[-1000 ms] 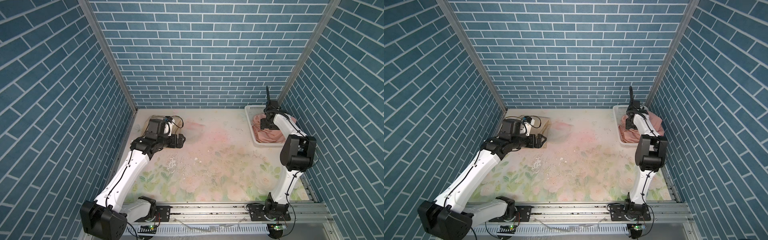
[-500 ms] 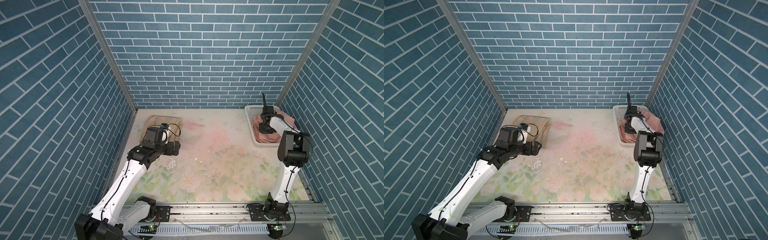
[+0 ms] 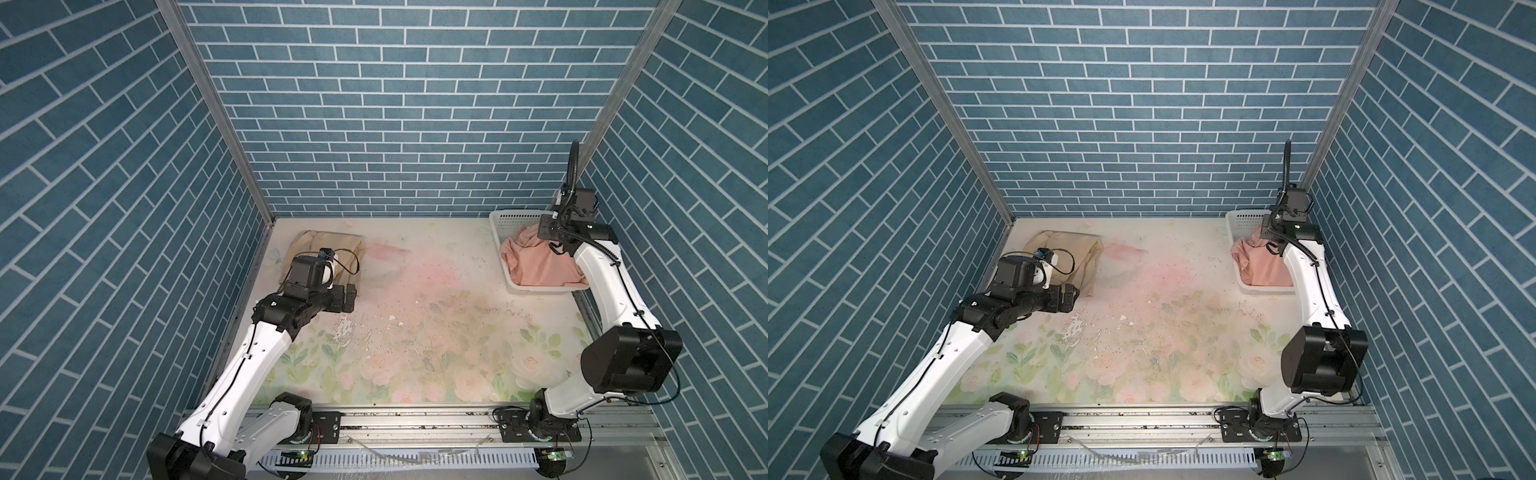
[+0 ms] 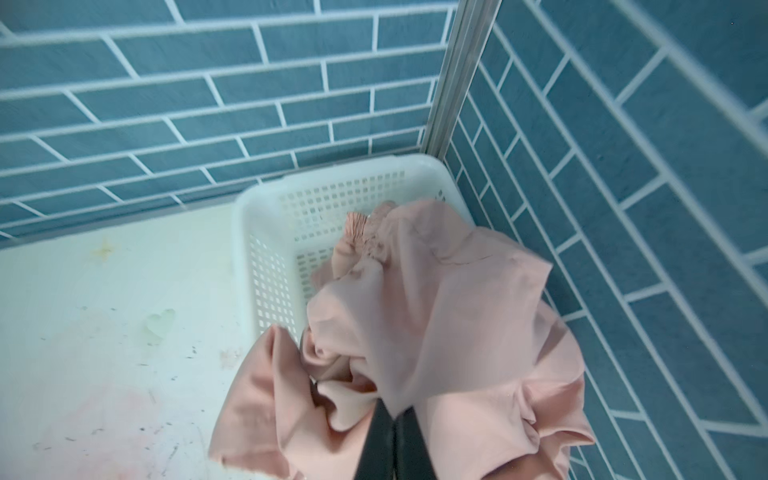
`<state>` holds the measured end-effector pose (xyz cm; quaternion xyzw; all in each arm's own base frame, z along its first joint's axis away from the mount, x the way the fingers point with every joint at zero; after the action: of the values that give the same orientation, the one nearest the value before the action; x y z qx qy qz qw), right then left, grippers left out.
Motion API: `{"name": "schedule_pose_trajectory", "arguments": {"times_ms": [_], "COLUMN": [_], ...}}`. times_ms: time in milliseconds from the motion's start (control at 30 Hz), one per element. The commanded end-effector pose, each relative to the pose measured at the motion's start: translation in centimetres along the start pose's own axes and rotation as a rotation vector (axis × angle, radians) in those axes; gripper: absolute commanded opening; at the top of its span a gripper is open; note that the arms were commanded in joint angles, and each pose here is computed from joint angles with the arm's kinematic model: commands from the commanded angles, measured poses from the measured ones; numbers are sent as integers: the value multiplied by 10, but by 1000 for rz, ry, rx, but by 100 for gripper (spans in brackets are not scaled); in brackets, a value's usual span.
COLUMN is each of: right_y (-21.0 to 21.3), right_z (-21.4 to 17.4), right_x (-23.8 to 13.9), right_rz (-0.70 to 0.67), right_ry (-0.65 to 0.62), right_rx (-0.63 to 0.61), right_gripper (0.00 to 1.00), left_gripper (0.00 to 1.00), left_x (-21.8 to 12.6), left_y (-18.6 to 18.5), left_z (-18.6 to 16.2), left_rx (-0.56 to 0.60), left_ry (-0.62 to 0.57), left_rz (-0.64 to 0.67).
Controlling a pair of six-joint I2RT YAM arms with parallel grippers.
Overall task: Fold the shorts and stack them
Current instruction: 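Grasp the pink shorts in the basket with the right gripper, then lift the pink shorts out of the basket and lower them onto the table center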
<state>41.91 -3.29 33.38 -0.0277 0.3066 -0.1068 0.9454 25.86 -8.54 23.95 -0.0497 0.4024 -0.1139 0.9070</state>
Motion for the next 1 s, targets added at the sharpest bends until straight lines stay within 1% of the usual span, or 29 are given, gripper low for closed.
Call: {"name": "schedule_pose_trajectory", "arguments": {"times_ms": [0, 133, 333, 400, 500, 600, 700, 833, 900, 967], "right_y": [6, 20, 48, 65, 97, 128, 164, 217, 237, 246], "right_z": [29, 67, 115, 127, 135, 131, 122, 101, 92, 89], "right_x": [-33, -76, -156, -192, -243, -280, -303, -318, -325, -324], "right_rz": [85, 259, 585, 775, 1079, 1270, 1446, 1655, 1755, 1804], "right_ry": [-82, -182, -342, -385, -410, -396, -356, -250, -210, -190], "right_rx": [41, 69, 98, 87, 53, -1, -49, -125, -140, -124], "right_gripper": [0, 0, 0, 0, 0, 0, 0, 0, 0, 0], "left_gripper": [100, 100, 100, 100, 100, 100, 100, 100, 100, 100], "left_x": [-6, -10, -13, -14, -17, -16, -14, -14, -14, -14], "left_y": [6, 12, 19, 23, 33, 49, 60, 71, 78, 83], "left_z": [3, 3, 1, 3, 3, 0, 1, 3, 2, 0], "left_rx": [11, -9, -33, -46, -85, -166, -224, -271, -303, -318], "left_ry": [-18, -31, -24, -34, -47, -46, -41, -44, -45, -42], "left_rz": [30, 54, 88, 102, 137, 176, 178, 193, 201, 219]}}
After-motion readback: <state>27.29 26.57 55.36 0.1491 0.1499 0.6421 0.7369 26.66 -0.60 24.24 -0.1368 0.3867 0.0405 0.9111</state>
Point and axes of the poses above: each gripper's point midway between its finger pads, its own x axis out along the fingers, its own y axis along the line the jaws close on, z = x × y, the point moved 4 cm from there along -x, back along the fingers, and after that the axes turned 3 degrees about -x, right-handed, at the moved point
